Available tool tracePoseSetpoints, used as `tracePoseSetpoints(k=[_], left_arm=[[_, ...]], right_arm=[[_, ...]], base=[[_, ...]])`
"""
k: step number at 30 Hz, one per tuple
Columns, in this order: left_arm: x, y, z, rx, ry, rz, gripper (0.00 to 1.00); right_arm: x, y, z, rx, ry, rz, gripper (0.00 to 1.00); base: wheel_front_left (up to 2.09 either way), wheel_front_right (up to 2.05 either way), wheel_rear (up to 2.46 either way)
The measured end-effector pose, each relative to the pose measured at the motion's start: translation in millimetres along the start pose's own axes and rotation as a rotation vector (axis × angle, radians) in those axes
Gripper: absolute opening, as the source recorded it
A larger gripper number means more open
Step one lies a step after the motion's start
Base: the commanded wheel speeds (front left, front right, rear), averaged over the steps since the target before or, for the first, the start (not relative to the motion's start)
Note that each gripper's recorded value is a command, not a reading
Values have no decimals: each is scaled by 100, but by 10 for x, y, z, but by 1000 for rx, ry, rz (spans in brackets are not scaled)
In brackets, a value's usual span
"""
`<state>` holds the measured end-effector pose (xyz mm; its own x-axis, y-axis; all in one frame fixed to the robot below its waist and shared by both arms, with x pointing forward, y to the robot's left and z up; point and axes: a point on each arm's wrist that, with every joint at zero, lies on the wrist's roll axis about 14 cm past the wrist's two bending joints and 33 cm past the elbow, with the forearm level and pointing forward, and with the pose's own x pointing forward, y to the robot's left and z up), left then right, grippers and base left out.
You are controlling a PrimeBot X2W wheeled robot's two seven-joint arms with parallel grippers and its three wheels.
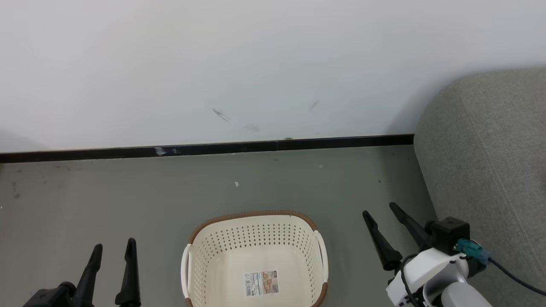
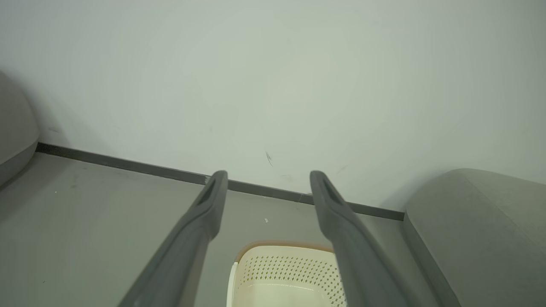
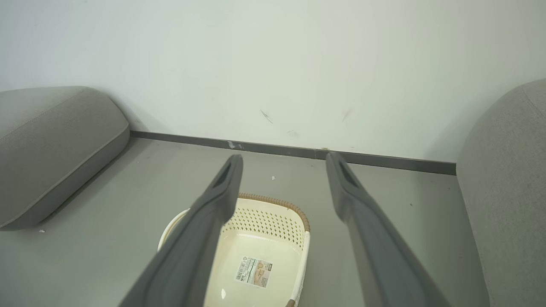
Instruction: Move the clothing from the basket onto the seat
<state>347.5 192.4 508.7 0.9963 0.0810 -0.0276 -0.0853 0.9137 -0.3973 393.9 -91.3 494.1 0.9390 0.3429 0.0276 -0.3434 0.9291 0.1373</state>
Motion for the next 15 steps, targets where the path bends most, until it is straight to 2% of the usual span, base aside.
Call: tracePoseSetpoints(k=[13,14,15], left_arm=[[-200,48,4,2,-5,-11,100],[-211,55,-35,-2,6,-5,0],[-223,50,-88,-8,20,0,0]], right_arm=[[-161,136,-20,17,-2,9,100],[-188,146,-64,22,11,8,0],[-217,153,-127,27,30,6,0]], base=[[0,0,0],[0,0,0],[0,0,0]])
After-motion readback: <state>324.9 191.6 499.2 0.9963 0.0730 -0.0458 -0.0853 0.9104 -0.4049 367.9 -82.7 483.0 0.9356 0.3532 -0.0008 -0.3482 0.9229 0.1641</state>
